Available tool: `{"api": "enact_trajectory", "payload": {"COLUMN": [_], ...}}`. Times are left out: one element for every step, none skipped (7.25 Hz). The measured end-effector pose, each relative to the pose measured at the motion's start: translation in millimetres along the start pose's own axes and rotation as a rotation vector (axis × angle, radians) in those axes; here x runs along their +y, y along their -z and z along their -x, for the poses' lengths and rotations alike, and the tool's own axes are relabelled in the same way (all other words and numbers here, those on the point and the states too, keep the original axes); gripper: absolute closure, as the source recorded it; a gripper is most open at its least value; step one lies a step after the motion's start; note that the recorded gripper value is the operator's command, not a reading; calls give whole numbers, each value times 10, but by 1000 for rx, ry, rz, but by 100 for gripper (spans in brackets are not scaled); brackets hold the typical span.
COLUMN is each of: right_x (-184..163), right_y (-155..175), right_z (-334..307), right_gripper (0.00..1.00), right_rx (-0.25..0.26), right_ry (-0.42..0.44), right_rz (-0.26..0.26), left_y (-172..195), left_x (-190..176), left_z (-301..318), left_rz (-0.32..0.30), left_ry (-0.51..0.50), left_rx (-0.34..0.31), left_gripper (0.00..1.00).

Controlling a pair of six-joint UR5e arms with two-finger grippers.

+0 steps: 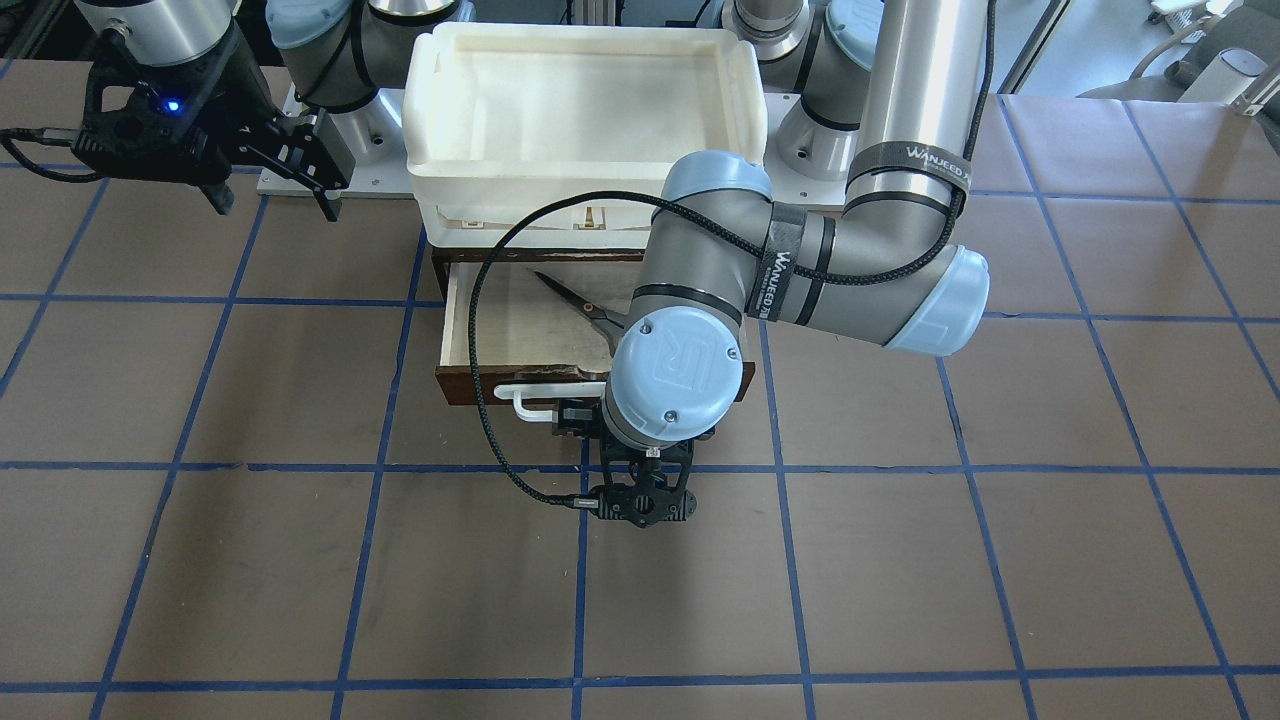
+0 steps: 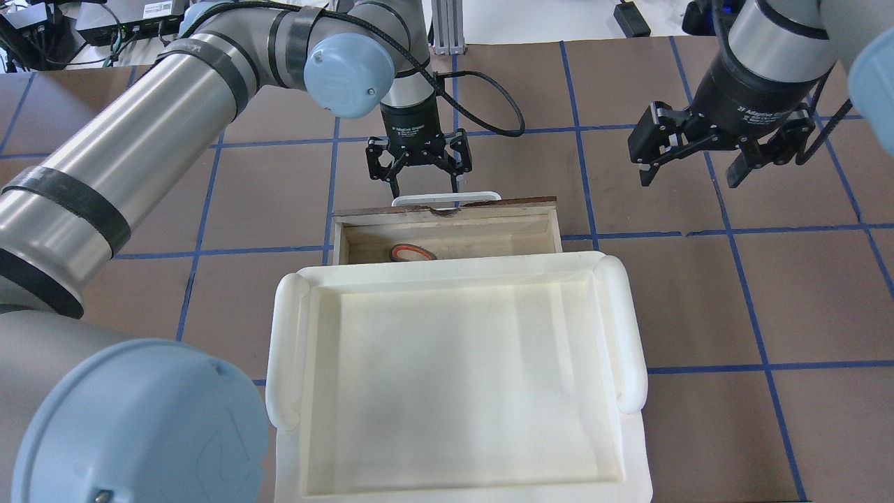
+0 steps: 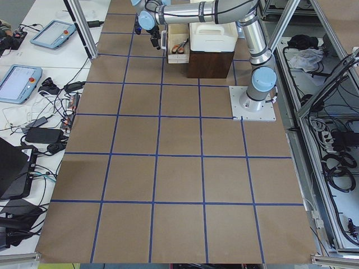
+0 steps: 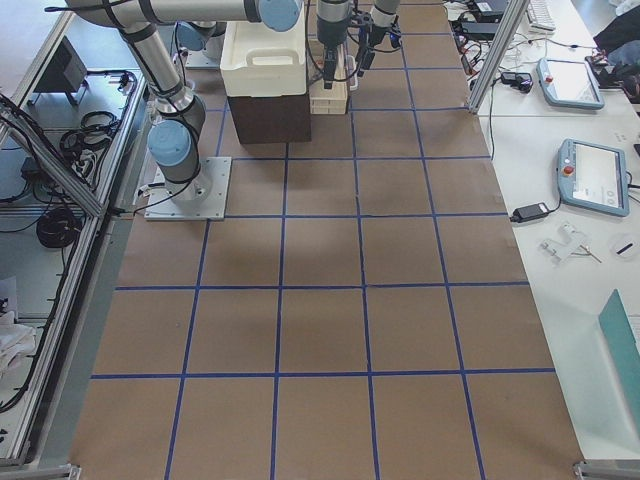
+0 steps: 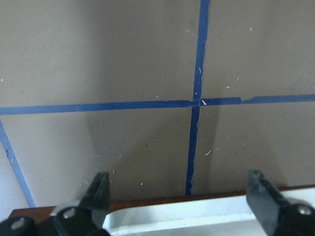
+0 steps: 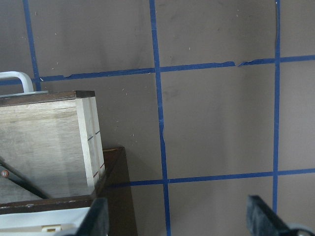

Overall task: Put scissors in drawer and close it
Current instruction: 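Lower the left gripper to the drawer handle and push the drawer inward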

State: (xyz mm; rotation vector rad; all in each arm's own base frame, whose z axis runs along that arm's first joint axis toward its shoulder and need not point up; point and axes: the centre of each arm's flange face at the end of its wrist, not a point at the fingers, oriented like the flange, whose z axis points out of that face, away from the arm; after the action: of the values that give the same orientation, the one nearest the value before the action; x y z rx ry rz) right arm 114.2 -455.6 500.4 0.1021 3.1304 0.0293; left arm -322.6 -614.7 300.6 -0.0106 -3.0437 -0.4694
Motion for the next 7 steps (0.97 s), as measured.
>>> {"api": "enact_trajectory", "payload": {"right_x": [0,2,3,4,5,4,3], "right_y": [-1,1,-1,-3,-5,-6,-8], "right_z": [0,0,0,-1,1,2,2], "right_gripper": [0,0,0,0,0,0,0], "right_rx": [0,0,0,1,1,1,1], "right_ry": [0,-1,-2,-2,-1,0,1], "right_rz": [0,0,0,1,1,1,2], "left_y": [30,44,30,3,-22,-27,-7], "left_x": [52,104,155,212,262,314,370], "left_z": [4,12,28,41,54,68,78], "left_rz": [11,25,41,54,64,74,83], "left_ry": [0,1,3,3,5,6,8], "left_rx": [-3,-7,-11,-15,-19,-22,-24], "left_gripper": [0,0,0,0,0,0,0]}}
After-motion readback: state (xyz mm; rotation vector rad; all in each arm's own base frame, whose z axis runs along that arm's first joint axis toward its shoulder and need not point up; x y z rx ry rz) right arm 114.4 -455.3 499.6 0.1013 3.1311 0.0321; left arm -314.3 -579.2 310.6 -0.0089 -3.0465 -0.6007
